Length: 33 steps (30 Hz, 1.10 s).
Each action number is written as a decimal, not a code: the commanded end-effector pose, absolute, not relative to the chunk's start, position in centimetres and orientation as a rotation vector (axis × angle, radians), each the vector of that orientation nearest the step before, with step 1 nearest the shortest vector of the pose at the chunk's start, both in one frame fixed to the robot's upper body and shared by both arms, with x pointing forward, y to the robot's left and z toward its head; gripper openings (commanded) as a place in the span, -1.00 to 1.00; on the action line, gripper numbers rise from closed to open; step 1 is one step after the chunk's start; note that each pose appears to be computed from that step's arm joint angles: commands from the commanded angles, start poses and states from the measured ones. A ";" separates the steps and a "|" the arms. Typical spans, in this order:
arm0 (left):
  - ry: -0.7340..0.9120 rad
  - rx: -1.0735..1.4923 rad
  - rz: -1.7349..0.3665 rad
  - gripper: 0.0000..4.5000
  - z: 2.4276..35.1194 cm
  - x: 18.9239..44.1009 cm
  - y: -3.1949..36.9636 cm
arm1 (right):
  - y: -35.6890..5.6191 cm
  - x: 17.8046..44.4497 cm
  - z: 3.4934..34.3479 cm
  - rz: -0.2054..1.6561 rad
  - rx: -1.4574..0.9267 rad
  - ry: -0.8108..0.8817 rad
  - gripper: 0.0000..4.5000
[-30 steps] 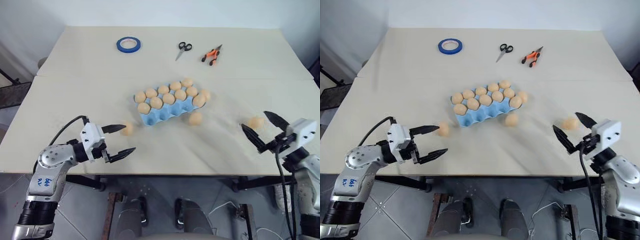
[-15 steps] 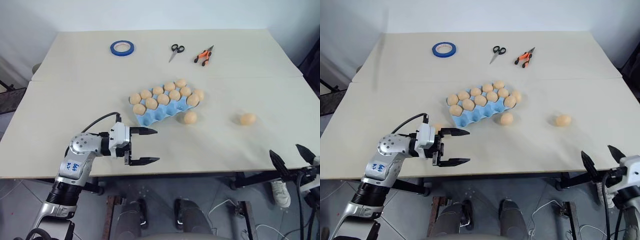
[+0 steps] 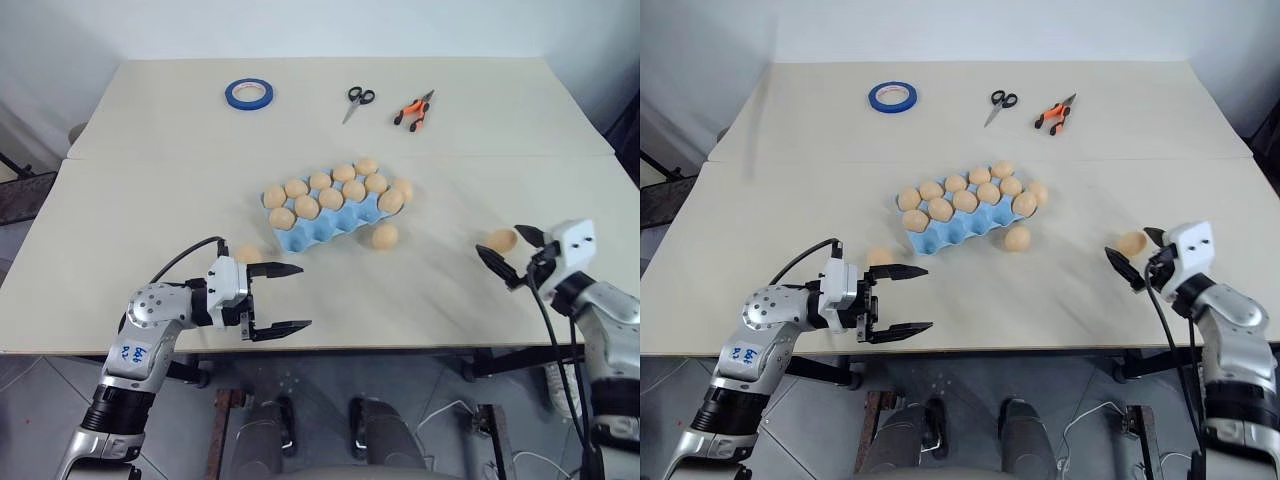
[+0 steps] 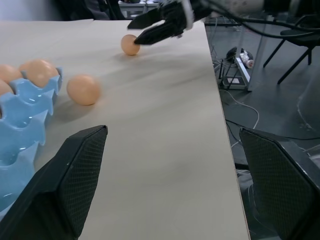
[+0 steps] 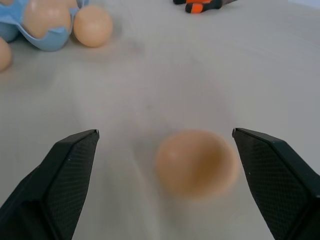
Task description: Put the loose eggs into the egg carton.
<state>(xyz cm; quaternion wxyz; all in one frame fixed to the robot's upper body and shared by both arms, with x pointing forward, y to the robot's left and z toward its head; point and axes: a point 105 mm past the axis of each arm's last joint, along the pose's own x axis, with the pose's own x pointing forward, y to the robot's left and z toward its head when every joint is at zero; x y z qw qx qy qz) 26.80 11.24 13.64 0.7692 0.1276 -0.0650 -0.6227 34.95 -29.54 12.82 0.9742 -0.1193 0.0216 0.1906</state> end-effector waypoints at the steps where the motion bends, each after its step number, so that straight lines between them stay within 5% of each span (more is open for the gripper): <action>1: -0.192 0.297 -1.323 1.00 14.9 26.8 11.5 | -29.8 35.9 13.2 0.406 -0.290 0.052 1.00; 9: -0.201 0.290 -1.263 1.00 15.0 26.3 11.8 | -29.2 35.1 16.8 0.459 -0.309 -0.077 1.00; 21: -0.174 0.258 -1.267 1.00 15.3 25.1 11.8 | -28.5 31.7 17.0 0.507 -0.321 -0.013 1.00; 33: -0.194 0.232 -1.300 1.00 15.3 25.0 11.2 | -28.7 35.6 13.3 0.457 -0.312 0.113 1.00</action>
